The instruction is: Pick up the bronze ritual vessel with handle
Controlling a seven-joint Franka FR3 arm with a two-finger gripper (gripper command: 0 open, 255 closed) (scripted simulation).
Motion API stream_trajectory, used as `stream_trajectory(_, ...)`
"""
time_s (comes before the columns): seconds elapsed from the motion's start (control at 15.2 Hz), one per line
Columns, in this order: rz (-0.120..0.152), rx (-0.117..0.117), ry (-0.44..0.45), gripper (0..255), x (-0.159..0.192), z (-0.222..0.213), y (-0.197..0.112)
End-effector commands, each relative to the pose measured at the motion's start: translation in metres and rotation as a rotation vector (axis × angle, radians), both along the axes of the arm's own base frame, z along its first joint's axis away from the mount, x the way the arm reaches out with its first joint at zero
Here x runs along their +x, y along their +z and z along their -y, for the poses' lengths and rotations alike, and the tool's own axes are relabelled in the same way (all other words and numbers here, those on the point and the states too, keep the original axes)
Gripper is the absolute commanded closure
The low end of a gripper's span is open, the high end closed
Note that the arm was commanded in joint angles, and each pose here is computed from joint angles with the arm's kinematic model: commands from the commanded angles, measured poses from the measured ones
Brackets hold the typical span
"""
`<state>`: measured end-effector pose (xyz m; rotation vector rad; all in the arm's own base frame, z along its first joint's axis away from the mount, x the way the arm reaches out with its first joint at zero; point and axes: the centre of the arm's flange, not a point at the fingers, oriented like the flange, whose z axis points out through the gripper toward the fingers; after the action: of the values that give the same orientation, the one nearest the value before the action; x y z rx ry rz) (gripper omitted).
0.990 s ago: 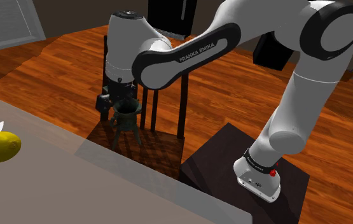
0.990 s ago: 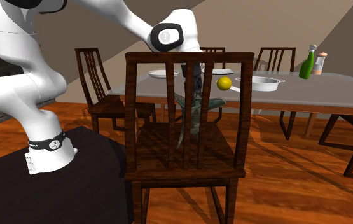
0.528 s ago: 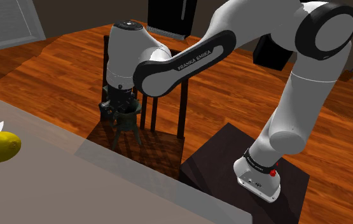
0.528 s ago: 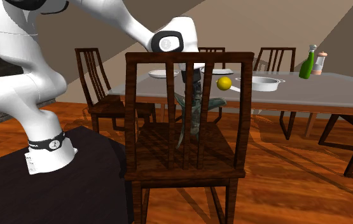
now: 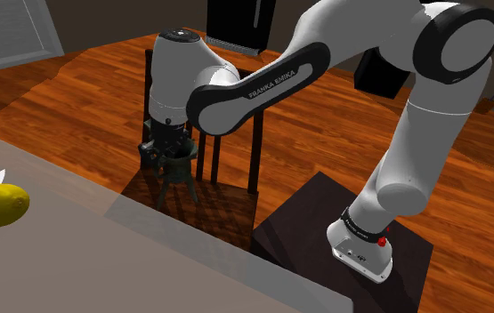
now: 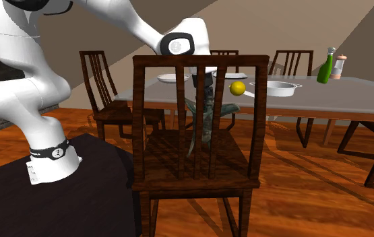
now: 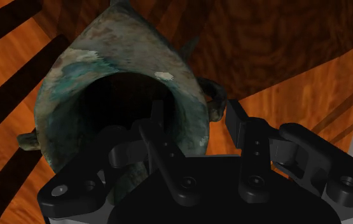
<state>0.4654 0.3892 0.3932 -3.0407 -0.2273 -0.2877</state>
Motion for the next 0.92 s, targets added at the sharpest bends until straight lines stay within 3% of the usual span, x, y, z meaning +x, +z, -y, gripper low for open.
stream_trajectory(0.0, -0.003, -0.001, 0.001, 255, 0.000, 0.000, 0.004)
stream_trajectory(0.86, -0.003, -0.001, 0.000, 255, 0.000, 0.000, 0.073)
